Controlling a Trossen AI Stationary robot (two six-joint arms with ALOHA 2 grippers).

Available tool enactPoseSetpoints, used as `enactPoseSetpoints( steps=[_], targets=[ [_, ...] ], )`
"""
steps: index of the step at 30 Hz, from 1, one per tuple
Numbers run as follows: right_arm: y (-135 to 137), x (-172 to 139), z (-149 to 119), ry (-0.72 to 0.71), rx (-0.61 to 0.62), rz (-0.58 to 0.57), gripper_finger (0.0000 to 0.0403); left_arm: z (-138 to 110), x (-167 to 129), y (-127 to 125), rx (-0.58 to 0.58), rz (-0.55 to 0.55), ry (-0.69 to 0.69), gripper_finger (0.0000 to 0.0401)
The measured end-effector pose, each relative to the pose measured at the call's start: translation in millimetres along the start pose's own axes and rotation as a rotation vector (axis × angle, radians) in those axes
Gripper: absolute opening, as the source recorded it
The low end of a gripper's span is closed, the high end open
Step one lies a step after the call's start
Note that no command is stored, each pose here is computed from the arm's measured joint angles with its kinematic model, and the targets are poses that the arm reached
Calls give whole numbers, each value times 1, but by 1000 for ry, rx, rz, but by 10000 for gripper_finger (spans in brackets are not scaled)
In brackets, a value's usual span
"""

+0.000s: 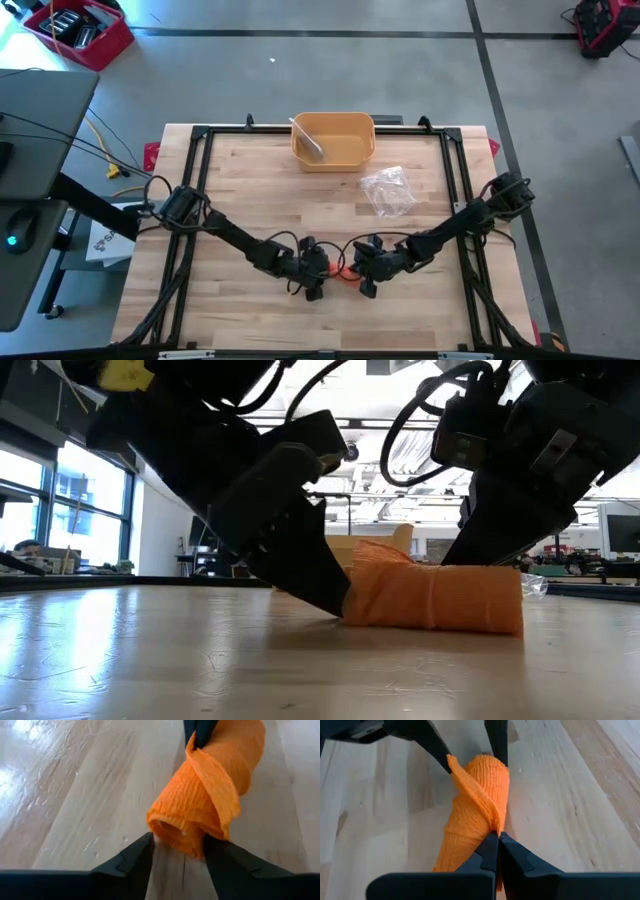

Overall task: Roll bandage
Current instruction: Roll the orange bandage, then put the rolled orange bandage into the transparent zip bag

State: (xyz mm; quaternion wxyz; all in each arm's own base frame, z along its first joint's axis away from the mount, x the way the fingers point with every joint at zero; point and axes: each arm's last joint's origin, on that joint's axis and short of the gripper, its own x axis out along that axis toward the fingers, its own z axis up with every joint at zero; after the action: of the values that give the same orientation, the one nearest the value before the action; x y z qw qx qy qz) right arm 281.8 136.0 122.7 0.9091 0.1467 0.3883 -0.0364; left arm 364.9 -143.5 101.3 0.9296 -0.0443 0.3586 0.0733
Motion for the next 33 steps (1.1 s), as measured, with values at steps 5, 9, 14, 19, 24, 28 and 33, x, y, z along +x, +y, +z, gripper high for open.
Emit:
enactPoseSetpoints(
  steps=[5, 9, 14, 19, 24, 28, 33],
  targets=[
    [2, 0, 0, -5, -31, 0, 0, 4, -1, 5, 9, -59, 32, 186],
    [4, -1, 4, -20, -47, -1, 0, 6, -8, 7, 19, -68, 71, 192],
    [4, -1, 4, -24, -47, -12, 0, 15, -32, 14, 44, -20, 121, 193],
    [4, -1, 4, -23, -47, -14, 0, 23, -45, 9, 90, -54, 83, 193],
    [3, -1, 4, -23, -29, -20, 0, 32, -45, -14, 105, -216, -69, 192],
    [2, -1, 3, -2, -21, -19, 0, 29, -46, -16, 69, -221, -47, 180],
    [0, 0, 3, 18, 23, -16, 0, 40, -51, -20, 49, -314, -132, 152]
  ],
)
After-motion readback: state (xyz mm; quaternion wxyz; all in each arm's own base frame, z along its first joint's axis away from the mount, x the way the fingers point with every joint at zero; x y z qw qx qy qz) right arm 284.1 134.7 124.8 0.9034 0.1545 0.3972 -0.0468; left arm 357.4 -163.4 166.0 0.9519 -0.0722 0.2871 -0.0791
